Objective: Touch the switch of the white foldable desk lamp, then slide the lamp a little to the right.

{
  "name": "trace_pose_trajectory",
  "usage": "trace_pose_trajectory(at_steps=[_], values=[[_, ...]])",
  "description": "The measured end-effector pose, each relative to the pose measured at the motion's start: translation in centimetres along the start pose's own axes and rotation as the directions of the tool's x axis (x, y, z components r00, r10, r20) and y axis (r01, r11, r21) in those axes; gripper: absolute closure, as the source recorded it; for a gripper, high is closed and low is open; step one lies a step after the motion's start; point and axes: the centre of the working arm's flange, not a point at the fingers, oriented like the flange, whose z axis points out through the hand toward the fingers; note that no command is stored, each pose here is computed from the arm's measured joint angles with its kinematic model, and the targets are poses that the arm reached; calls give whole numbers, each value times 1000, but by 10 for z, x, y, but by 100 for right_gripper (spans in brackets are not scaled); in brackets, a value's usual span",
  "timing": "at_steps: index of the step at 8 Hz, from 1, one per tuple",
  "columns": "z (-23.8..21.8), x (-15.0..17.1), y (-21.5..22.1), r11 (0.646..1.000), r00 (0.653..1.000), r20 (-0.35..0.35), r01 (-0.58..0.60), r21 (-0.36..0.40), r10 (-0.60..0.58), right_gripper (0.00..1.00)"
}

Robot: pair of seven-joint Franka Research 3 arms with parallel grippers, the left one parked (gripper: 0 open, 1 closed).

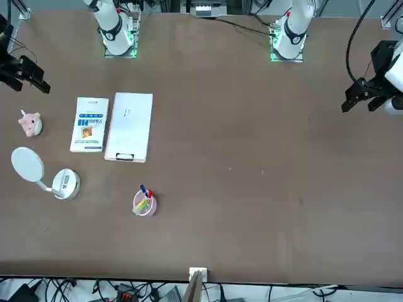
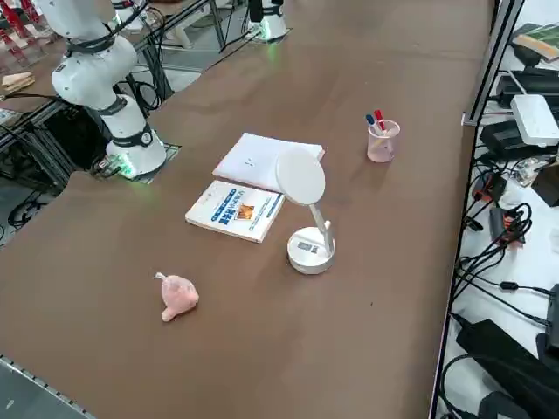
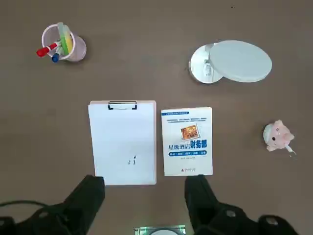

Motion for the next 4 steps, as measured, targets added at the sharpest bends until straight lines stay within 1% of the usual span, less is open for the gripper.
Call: trace_pose_trajectory(at_steps=[2,3,4], values=[[12,7,-1,1000,1000,21,15,-1,-15,0],[27,18,-3,1000,999,34,21,-19,-20,0],[54,38,-11,997,999,34,38,-72,-36,0]])
